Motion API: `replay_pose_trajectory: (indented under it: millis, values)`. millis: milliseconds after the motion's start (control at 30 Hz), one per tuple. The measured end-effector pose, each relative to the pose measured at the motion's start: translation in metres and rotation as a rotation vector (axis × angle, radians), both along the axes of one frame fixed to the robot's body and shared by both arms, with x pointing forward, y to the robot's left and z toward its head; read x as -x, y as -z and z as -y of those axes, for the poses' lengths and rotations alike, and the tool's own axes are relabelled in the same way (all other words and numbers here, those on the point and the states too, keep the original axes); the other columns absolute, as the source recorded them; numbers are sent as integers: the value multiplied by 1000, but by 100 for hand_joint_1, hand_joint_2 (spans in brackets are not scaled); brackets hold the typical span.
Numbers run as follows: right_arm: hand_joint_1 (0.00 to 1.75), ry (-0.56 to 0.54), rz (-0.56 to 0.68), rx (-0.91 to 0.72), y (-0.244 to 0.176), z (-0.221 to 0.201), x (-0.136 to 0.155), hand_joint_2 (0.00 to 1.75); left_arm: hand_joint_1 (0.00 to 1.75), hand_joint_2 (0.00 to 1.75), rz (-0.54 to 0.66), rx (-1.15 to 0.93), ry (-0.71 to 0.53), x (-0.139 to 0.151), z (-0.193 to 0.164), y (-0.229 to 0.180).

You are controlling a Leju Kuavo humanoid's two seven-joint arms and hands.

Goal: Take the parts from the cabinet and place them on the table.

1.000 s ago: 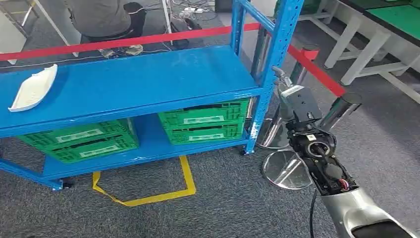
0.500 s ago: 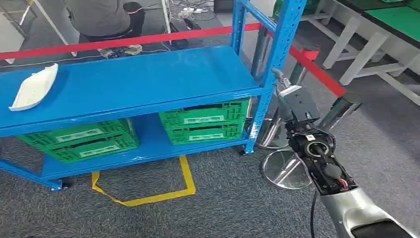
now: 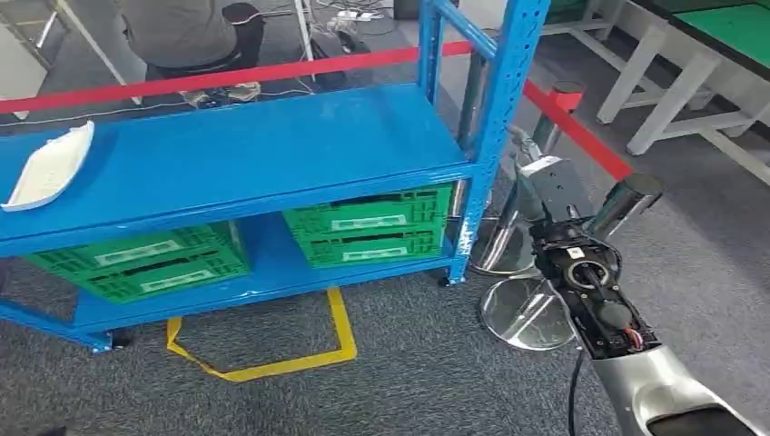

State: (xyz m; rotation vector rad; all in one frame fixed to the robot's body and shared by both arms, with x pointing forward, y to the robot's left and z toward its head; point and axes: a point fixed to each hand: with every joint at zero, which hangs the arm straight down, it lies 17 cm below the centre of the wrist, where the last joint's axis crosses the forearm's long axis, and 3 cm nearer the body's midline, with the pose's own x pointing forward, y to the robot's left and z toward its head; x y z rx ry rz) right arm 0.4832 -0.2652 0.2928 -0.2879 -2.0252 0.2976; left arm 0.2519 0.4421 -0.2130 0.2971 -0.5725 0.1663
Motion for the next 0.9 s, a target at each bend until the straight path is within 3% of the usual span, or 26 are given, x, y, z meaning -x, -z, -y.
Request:
replay_pose_trajectory:
  millis: [900]
  values:
    - [0, -9, -8, 11, 3, -1, 0, 0, 0, 0, -10, 5, -1, 4, 2, 2]
